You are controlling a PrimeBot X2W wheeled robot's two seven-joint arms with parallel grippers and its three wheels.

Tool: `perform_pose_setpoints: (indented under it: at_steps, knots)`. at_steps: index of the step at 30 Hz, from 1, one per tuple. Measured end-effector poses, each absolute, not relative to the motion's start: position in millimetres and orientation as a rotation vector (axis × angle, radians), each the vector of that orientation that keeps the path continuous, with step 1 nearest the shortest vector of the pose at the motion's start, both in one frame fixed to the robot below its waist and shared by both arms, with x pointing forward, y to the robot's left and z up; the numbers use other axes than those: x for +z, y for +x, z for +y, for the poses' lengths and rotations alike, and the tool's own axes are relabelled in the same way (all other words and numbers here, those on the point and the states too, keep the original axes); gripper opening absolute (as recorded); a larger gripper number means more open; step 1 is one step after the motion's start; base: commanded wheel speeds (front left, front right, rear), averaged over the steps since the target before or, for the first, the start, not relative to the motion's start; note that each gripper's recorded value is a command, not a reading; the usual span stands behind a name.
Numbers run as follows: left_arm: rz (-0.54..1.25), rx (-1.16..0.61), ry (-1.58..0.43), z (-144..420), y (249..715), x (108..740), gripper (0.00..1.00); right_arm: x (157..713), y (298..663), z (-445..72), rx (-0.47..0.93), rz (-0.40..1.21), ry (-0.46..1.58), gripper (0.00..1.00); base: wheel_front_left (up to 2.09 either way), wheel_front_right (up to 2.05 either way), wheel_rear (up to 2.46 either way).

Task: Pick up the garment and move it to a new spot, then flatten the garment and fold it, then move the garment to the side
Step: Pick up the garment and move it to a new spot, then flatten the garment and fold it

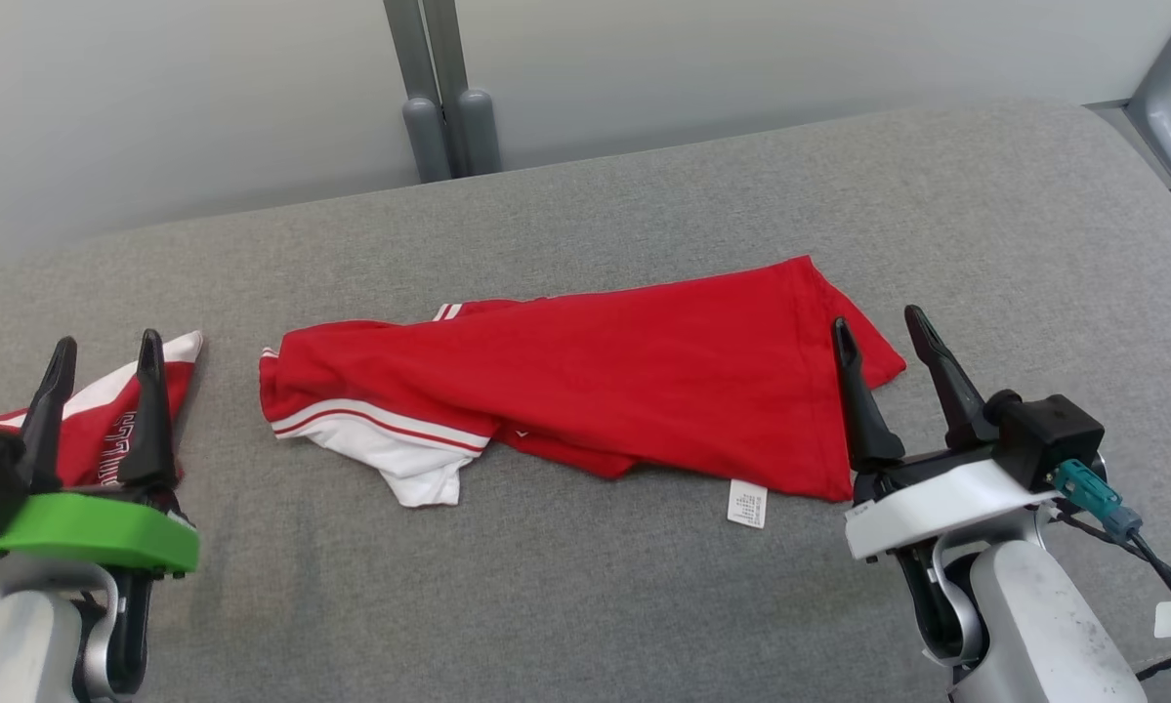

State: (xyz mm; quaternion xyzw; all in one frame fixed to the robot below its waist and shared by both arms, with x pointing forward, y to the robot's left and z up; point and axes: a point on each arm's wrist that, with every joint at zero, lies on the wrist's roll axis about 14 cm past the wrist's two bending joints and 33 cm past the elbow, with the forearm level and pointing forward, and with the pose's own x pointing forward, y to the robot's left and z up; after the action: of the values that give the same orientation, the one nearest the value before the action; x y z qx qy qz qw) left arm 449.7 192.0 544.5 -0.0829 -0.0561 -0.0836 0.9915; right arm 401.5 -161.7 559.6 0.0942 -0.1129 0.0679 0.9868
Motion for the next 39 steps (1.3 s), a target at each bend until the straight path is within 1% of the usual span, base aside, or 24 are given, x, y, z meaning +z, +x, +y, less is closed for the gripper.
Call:
perform_pose_setpoints:
  at_steps: [6,10,15,24,39]
  knots:
    - [-0.166,-0.074,-0.148,199.7,418.6,548.6,1.0,552.6,397.9,-158.2,0.146,-0.208,0.191,1.0,0.0,0.0,0.0]
    - [-0.157,-0.015,-0.167,201.6,398.0,538.0,1.0,547.7,394.4,-157.4,0.146,-0.195,0.195,1.0,0.0,0.0,0.0]
    - [-0.142,-0.002,-0.191,194.0,384.8,527.9,1.0,546.7,393.6,-157.8,0.144,-0.193,0.201,1.0,0.0,0.0,0.0]
    - [-0.153,-0.014,-0.183,190.5,378.3,527.8,1.0,546.9,391.6,-161.2,0.136,-0.195,0.199,1.0,0.0,0.0,0.0]
    - [-0.118,-0.037,-0.185,184.3,380.8,514.8,1.0,544.4,391.5,-162.9,0.131,-0.188,0.198,1.0,0.0,0.0,0.0]
